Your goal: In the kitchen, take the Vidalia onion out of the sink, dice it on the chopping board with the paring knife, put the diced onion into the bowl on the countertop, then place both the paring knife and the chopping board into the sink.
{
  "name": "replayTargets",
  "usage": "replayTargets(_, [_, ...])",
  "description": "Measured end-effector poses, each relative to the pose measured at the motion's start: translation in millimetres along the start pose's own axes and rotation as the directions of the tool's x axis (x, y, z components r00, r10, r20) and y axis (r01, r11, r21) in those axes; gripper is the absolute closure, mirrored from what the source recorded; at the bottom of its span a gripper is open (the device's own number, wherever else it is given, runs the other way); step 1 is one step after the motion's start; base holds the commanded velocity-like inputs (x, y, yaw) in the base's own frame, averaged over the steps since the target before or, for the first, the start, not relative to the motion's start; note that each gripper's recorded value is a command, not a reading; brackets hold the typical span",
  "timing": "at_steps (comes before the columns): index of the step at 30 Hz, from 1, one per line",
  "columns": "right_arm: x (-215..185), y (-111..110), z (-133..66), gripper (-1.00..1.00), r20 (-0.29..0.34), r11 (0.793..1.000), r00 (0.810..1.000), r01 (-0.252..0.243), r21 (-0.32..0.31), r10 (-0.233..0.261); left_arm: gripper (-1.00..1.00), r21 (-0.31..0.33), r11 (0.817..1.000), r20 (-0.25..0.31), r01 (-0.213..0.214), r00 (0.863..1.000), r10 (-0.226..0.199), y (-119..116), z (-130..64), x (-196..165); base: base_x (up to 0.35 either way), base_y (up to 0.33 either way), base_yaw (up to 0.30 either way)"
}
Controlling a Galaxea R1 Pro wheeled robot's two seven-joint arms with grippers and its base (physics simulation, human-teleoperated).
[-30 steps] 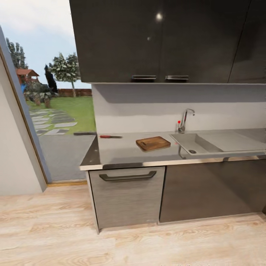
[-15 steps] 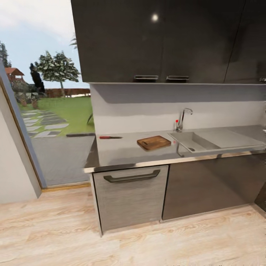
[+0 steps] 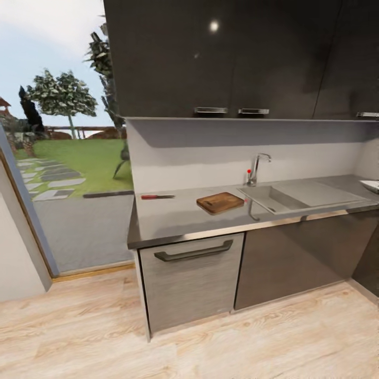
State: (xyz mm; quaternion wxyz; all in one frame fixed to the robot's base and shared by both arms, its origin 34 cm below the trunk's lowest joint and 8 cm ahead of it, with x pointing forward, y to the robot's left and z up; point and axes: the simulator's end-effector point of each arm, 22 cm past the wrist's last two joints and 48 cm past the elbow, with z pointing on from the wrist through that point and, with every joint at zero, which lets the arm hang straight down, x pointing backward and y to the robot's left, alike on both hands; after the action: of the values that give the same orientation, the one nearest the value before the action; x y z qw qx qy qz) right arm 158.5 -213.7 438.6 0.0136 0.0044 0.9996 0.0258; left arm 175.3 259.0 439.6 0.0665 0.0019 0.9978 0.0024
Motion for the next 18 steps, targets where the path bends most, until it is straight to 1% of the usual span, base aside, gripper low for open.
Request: replayTargets(18, [0.0,0.0,0.0,-1.00,0.000,1.000,1.000,0.000,0.000,0.000,-1.00,0.000,1.000,0.000,0.000,1.000,0.000,0.0,0.0,0.0,0.000,0.287,-0.150])
